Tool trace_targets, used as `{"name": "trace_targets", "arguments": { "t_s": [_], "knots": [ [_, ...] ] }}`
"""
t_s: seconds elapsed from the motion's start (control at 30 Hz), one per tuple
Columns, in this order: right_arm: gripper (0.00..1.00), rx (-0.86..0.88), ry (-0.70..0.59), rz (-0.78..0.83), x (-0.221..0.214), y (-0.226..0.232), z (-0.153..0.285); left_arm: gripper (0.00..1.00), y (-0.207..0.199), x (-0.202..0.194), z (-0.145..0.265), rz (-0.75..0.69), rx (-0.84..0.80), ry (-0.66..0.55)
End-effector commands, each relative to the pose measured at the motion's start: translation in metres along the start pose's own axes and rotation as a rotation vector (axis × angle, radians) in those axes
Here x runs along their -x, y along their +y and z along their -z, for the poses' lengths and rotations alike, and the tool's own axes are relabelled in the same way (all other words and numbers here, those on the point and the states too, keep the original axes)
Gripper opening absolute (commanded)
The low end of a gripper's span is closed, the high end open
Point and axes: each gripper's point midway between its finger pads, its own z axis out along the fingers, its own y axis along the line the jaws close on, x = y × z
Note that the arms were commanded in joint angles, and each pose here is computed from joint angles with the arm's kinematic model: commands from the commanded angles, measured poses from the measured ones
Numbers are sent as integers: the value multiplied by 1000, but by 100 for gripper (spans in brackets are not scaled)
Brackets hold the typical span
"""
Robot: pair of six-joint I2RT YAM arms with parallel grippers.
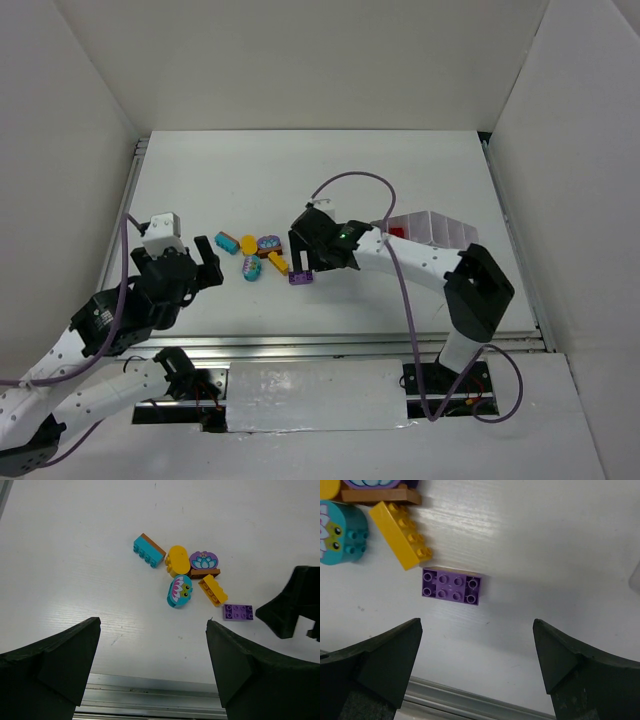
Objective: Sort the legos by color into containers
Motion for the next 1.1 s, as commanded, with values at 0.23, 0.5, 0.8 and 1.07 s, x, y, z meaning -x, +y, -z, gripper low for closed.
{"name": "trace_targets", "arguments": {
  "t_s": [0.23,0.5,0.8,1.07],
  "knots": [
    [99,-28,34,-17,-18,47,-43,100,-6,10,0,17,-14,-21],
    [100,-90,78,11,-33,40,-67,100,-8,9,0,8,-25,-16],
    [92,-130,73,54,-33,35,-80,100,-12,8,-2,-2,-36,-9],
    [44,-102,55,65,-30,33,-65,100,-13,7,-3,-10,-39,-5]
  ]
}}
